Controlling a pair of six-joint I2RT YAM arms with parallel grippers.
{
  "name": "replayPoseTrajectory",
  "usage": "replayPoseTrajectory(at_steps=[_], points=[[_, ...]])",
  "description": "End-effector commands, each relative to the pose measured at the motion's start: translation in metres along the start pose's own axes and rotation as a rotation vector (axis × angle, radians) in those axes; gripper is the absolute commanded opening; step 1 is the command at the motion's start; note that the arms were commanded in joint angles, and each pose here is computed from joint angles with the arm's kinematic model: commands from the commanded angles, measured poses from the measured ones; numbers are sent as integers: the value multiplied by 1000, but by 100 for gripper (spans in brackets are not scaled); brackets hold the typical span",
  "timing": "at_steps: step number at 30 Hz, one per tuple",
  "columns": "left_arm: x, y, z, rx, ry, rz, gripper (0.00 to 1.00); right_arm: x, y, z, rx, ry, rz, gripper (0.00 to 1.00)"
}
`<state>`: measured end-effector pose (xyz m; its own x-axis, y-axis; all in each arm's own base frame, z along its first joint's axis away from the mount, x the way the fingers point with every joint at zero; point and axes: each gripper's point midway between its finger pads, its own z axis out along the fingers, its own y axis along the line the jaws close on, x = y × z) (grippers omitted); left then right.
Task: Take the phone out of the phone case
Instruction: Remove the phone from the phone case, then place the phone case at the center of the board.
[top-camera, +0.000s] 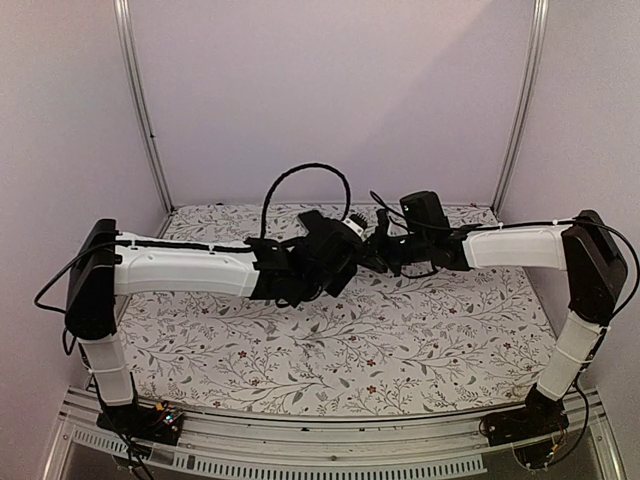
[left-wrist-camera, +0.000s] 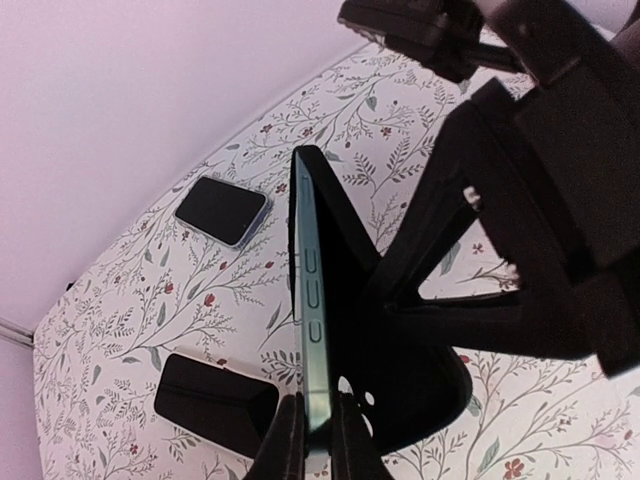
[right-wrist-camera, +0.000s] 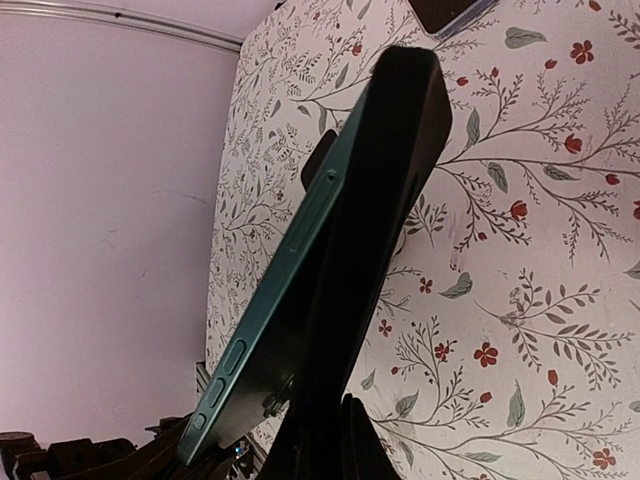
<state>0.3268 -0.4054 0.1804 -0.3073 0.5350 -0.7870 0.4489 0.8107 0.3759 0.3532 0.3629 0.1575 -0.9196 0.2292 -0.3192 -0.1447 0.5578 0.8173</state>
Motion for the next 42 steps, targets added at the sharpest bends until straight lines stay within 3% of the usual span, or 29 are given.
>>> replayPoseTrajectory(at_steps=[1,15,25,42], points=[[-36,22,-19,25,-101,-158,0,-10,11,-5,-8,-53,-72,0],[-48,45,-31,56,-134,-262,0,-12,-3,-5,48,-65,-90,0],[-39,71,-35,11,-133,-329,0,-20,-40,-18,103,-74,-92,0],[32,168,-6,-212,0,-496,0,-52,-144,-56,246,-89,-62,0]])
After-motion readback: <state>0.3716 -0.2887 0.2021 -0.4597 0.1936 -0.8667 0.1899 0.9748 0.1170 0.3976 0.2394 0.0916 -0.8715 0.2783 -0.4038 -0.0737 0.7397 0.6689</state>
